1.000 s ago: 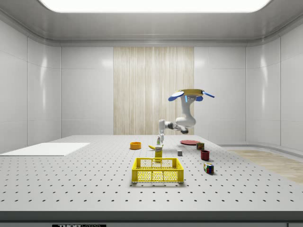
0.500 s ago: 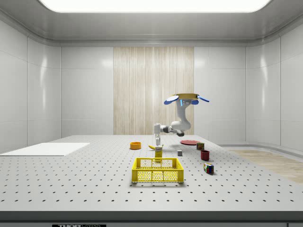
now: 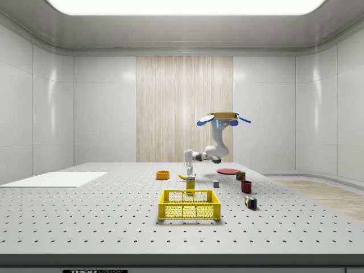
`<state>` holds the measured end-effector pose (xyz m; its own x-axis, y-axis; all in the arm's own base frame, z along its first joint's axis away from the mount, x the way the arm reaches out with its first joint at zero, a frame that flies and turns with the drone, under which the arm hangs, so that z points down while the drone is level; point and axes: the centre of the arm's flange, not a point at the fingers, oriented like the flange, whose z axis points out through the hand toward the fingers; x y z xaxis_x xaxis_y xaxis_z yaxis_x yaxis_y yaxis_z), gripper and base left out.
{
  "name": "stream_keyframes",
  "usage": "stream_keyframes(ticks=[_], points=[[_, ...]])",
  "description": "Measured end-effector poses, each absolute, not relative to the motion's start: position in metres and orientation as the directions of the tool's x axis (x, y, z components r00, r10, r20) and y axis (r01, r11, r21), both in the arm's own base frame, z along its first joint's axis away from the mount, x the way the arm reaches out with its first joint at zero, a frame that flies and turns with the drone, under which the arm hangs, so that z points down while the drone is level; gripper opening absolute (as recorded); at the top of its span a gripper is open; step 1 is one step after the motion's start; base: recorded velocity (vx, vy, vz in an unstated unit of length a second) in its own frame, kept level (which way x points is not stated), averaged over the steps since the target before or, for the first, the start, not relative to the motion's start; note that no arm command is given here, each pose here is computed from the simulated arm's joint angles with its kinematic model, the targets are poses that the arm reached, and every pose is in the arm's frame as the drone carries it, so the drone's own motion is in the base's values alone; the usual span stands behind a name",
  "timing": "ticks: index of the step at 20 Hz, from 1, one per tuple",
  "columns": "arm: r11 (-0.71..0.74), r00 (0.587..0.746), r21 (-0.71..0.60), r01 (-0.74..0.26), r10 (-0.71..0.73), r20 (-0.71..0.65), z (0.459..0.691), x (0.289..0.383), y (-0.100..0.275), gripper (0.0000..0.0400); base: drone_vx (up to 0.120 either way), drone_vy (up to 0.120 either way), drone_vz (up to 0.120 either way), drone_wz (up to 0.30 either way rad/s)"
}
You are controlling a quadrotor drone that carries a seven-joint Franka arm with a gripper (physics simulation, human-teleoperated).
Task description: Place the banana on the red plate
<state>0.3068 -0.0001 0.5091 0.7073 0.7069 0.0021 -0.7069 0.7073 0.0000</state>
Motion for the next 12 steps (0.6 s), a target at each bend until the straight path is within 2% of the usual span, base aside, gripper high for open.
stream_keyframes(ticks=[9,10,12], points=[[0.707,0.707,0.000,-0.707,0.707,0.002,0.533,0.3068,0.000,0.0400,0.000,0.000,0.000,0.000],[0.707,0.707,0.000,-0.707,0.707,0.002,0.534,0.3068,0.000,0.0380,0.000,0.000,0.000,0.000],[0.707,0.707,0.000,-0.707,0.707,0.002,0.536,0.3068,0.000,0.0290,0.000,0.000,0.000,0.000]])
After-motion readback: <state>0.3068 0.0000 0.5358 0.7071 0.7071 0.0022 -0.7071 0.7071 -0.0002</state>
